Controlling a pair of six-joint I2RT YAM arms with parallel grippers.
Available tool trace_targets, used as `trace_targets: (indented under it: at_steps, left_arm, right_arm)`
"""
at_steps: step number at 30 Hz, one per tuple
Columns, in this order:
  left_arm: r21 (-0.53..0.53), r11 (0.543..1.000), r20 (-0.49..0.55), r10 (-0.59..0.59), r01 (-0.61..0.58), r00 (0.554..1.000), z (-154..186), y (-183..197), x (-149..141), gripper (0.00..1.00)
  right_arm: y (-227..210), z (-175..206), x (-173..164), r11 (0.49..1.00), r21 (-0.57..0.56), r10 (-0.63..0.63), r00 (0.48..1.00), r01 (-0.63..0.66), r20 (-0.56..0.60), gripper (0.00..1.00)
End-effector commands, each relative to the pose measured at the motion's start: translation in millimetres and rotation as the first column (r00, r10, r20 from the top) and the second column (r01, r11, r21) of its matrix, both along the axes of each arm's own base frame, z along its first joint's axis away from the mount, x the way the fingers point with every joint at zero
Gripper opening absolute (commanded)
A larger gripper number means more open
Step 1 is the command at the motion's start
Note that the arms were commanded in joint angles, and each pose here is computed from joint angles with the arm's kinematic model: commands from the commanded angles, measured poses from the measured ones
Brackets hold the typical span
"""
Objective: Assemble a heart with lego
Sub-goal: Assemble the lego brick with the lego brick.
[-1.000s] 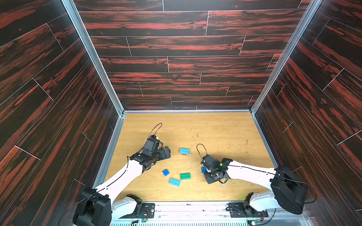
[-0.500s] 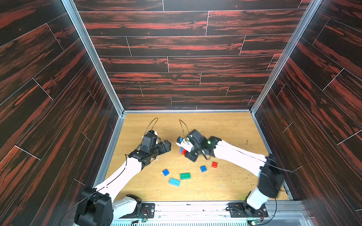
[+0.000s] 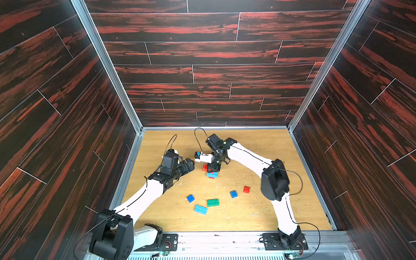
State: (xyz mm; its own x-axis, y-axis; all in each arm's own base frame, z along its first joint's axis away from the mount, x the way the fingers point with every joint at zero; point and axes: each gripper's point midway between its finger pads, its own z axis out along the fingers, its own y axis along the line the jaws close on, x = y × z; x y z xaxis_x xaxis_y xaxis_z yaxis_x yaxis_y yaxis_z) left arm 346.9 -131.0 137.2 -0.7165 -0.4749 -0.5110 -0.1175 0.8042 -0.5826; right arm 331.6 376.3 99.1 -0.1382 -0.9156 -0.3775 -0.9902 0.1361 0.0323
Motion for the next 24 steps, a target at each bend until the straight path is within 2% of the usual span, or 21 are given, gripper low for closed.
trace_targets:
  at_steps: [1, 11, 24]
  left_arm:
    - [0.016, 1.0, -0.015, 0.006, -0.006, 1.0, -10, 3, 0, 0.92]
    - [0.054, 0.999, -0.046, 0.001, 0.001, 0.999, -19, 7, -3, 0.91]
    - [0.076, 0.997, -0.064, 0.002, 0.003, 0.998, -25, 9, -5, 0.91]
  right_arm:
    - [-10, -6, -13, 0.997, -0.052, 0.048, 0.996, -0.052, -0.074, 0.13]
    - [-4, -24, -8, 0.993, -0.094, 0.055, 0.991, -0.067, -0.124, 0.11]
    - [-12, -42, 7, 0.986, -0.166, 0.011, 0.998, -0.022, -0.068, 0.09]
